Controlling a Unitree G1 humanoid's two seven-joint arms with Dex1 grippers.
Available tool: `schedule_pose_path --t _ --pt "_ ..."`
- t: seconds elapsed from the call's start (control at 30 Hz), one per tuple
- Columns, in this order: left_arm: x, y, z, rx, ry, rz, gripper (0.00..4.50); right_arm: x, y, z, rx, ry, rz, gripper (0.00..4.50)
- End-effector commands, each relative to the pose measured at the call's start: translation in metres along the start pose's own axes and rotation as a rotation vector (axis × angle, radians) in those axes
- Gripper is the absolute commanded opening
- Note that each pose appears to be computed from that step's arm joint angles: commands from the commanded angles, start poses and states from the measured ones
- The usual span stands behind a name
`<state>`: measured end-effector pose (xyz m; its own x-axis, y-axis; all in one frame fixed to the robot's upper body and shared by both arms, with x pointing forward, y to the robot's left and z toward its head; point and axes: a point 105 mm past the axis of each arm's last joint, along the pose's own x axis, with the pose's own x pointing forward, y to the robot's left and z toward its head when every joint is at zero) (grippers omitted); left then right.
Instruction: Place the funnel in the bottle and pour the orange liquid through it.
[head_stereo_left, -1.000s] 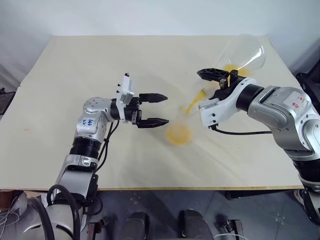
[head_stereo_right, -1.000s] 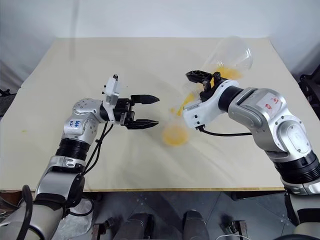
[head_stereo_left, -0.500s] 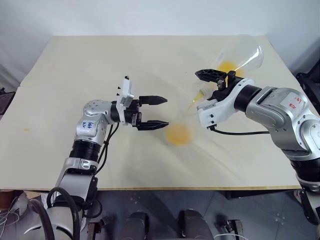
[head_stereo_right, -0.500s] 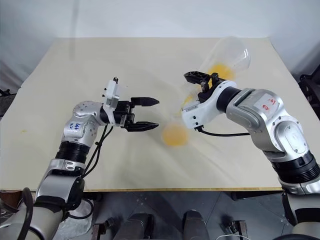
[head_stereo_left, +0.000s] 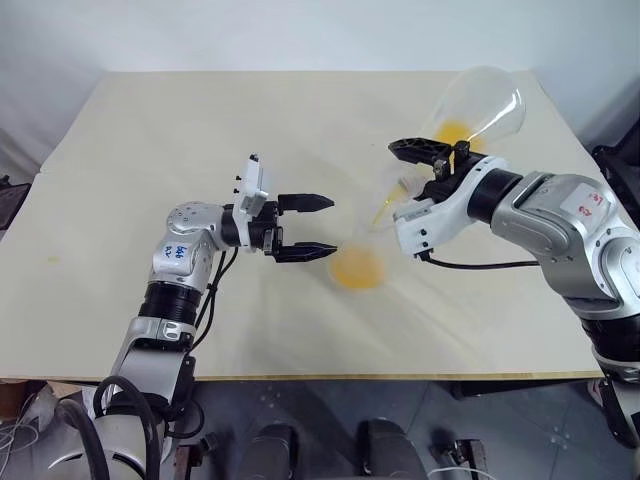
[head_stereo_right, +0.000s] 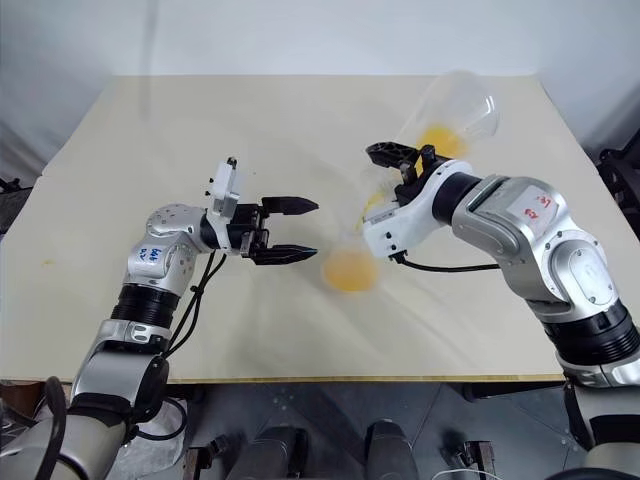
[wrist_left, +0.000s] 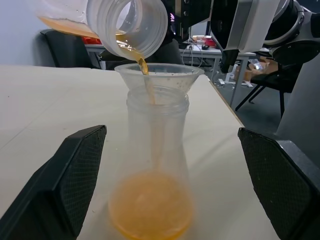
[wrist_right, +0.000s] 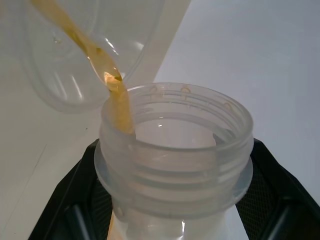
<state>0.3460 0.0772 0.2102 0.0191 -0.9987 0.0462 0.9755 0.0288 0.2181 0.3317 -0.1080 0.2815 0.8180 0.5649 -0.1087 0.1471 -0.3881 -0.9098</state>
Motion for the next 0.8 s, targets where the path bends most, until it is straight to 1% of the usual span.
schedule_pose_path --t 0.03,0.17,0.43,0.53,0.8 --pt "0.000 0.000 0.004 0.028 -0.005 0.004 4.50 -0.007 -0.022 -0.001 -0.044 0.014 -0.078 2.72" --pt "0.002 0.000 0.008 0.040 -0.052 0.013 4.50 -0.007 -0.021 0.000 -0.042 0.013 -0.075 2.72" --pt "0.003 -0.004 0.010 0.048 -0.097 0.010 4.50 -0.008 -0.021 0.001 -0.044 0.008 -0.071 2.72" --pt "0.003 -0.004 0.012 0.049 -0.106 0.011 4.50 -0.008 -0.021 0.001 -0.046 0.006 -0.069 2.72" --pt "0.004 -0.004 0.025 0.064 -0.114 -0.009 4.50 -0.008 -0.022 0.002 -0.053 -0.002 -0.066 2.72"
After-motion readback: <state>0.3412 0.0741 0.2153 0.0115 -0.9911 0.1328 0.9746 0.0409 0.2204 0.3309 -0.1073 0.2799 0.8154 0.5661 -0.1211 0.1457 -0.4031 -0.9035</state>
